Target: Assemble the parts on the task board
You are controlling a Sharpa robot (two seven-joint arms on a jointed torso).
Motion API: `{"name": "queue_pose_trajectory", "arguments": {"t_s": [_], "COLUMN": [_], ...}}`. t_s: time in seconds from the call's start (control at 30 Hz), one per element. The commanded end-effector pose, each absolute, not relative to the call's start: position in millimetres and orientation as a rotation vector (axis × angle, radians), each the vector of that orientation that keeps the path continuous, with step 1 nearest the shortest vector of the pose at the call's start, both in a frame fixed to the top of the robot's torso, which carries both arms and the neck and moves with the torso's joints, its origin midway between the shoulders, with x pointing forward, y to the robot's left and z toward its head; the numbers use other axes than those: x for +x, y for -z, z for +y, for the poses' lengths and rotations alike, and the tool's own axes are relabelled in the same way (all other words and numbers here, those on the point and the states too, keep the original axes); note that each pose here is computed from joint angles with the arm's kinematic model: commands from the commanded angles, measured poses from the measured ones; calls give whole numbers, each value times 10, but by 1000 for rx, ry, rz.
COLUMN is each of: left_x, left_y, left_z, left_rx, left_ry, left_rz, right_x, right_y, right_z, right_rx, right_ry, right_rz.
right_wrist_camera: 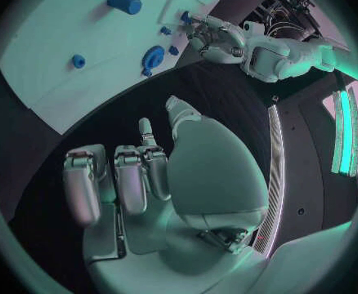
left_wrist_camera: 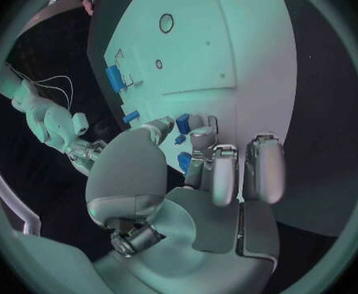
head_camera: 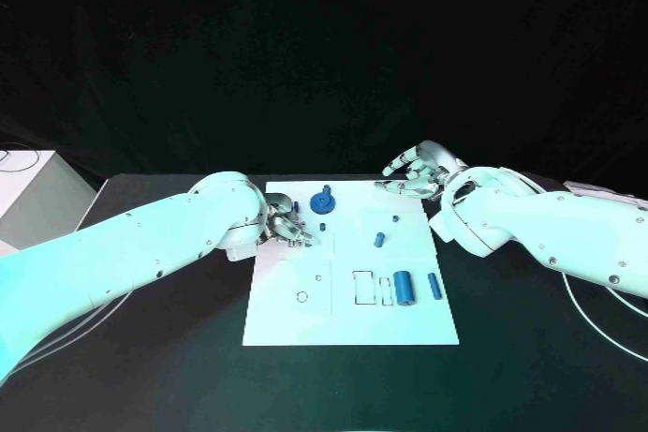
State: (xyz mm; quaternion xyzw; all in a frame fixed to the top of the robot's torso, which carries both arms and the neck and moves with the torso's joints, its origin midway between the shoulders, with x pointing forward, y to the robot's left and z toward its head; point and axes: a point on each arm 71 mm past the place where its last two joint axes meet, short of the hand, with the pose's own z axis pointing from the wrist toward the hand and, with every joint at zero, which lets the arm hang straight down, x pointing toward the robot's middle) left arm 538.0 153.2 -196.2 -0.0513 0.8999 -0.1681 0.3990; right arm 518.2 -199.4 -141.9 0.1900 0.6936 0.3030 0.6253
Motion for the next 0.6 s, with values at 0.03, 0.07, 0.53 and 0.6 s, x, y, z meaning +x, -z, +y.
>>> {"name": "queue_pose_trajectory", "arguments": {"t_s": [0.03, 0.07, 0.53, 0.6], "left_x": [5364, 5364, 5331, 5345], "left_y": [1987, 1986, 1940, 1907], "left_z": [1544, 1547, 1539, 1560], "left_rx": [-98, -98, -125, -148], "left_ry": [400, 399, 442, 458], "left_rz": [2293, 2293, 2277, 2273], "right_x": [5178, 5178, 5177, 5178], "right_y": [1419, 1419, 1421, 1422], "right_z": [-1989, -1989, -1997, -1999], "right_rx": [422, 422, 424, 424], "right_ry": [-696, -696, -695, -694], "right_rz": [1590, 1590, 1589, 1589]}}
